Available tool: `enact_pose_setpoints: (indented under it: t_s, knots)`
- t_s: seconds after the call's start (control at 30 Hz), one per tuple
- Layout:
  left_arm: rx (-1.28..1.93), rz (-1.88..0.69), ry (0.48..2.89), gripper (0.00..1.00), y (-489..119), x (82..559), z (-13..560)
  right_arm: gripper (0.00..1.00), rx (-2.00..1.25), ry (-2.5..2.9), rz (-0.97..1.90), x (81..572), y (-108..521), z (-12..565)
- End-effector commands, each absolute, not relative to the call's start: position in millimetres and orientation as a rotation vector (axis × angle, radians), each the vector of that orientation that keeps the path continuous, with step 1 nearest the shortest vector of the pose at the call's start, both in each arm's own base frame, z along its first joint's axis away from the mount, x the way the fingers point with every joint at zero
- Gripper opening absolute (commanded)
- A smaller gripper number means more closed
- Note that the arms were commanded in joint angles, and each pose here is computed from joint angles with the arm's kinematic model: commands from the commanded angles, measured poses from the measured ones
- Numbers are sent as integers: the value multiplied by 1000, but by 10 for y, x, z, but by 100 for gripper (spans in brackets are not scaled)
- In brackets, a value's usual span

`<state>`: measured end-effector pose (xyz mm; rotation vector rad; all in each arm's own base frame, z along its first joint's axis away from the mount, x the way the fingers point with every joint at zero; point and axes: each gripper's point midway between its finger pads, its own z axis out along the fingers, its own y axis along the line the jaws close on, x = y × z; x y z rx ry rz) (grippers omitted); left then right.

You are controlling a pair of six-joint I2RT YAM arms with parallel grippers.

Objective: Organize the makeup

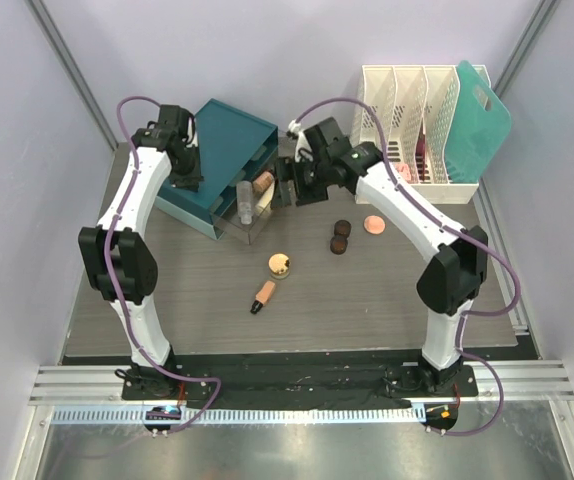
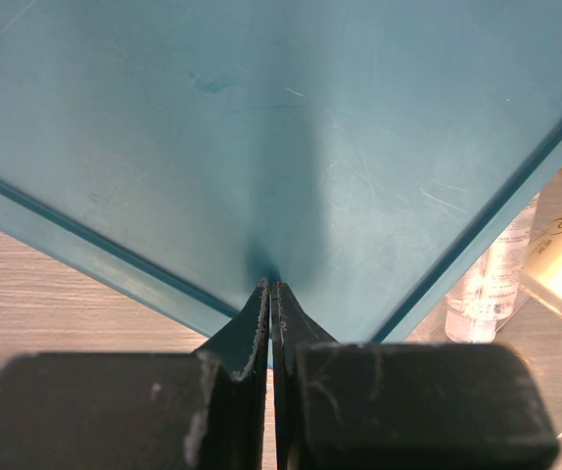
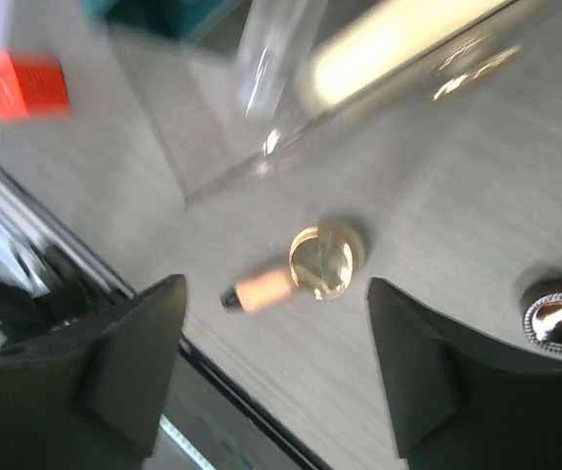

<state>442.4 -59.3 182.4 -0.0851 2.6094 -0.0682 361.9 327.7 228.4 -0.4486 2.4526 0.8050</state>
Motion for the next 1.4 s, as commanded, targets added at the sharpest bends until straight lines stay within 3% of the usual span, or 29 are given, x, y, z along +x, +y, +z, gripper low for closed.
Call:
enact_pose_setpoints:
  t_s: [0.0, 0.2, 0.73, 1.37]
  knots:
    - [-58, -97, 2629, 1, -627, 4313, 1842, 84, -829, 2467, 725, 2925, 3336, 2043]
    - [-54, -96, 2627, 1, -623, 4296, 1839, 89, -1161, 2348, 631, 2572, 3353, 1702]
    - [-49, -80, 2651, 1, -596, 4212, 1728, 90, -1703, 1619, 700, 2378, 3982, 1563]
    - [-39, -46, 2667, 0, -554, 4200, 1657, 89, -2036, 1481, 738, 2166, 4013, 797]
